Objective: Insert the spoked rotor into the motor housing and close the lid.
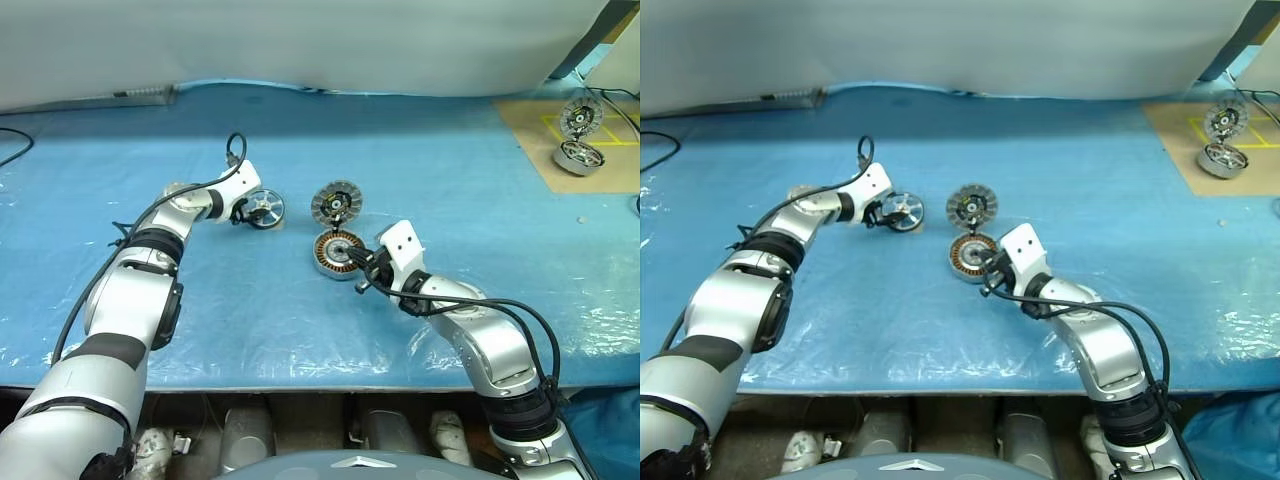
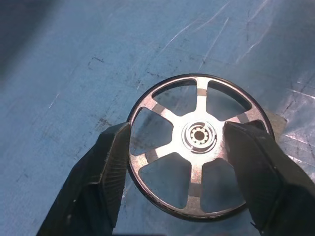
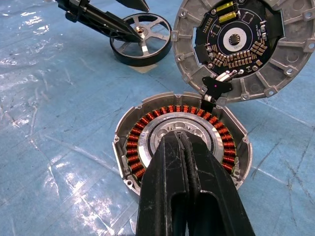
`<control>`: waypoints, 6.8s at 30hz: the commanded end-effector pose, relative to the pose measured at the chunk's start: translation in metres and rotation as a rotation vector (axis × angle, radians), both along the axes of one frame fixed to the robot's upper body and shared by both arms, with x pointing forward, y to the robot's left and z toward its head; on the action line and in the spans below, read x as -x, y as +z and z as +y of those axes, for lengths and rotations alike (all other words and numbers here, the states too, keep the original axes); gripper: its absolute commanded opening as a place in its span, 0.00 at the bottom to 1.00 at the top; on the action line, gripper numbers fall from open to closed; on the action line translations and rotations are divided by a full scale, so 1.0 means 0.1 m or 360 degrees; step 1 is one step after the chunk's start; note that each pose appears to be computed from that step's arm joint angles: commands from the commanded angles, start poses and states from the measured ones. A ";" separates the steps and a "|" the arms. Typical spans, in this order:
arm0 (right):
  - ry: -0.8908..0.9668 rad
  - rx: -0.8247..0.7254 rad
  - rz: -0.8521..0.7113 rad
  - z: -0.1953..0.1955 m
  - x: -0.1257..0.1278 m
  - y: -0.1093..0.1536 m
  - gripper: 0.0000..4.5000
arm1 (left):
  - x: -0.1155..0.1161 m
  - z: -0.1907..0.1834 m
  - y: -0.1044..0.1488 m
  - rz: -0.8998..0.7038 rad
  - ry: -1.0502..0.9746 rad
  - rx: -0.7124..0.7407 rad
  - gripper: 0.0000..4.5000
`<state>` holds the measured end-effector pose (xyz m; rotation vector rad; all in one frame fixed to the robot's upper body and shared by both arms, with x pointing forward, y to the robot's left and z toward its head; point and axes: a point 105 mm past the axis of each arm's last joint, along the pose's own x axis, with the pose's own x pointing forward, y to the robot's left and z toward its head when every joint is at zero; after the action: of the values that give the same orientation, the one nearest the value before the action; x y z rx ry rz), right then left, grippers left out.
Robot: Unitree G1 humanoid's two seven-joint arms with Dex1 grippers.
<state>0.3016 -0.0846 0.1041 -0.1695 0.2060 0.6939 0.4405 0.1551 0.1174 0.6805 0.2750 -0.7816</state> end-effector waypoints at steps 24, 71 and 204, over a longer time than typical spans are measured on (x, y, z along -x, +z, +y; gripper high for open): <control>0.0014 -0.0013 -0.0055 0.04 0.00 0.09 0.00 | 0.10 0.35 -0.22 0.0149 0.0123 -0.0081 0.09; 0.0027 -0.0353 -0.0181 -0.34 0.30 -0.07 0.00 | 0.95 -1.29 0.55 0.0289 -0.0818 0.0387 0.09; 0.0199 -0.0243 -0.0042 0.16 0.06 0.06 0.00 | 0.97 -0.30 -0.07 0.0091 0.0110 0.1000 0.01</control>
<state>0.2992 -0.0711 0.0867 -0.0814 0.2184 0.8042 0.3351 0.1205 0.0961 0.1024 0.1103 -0.7863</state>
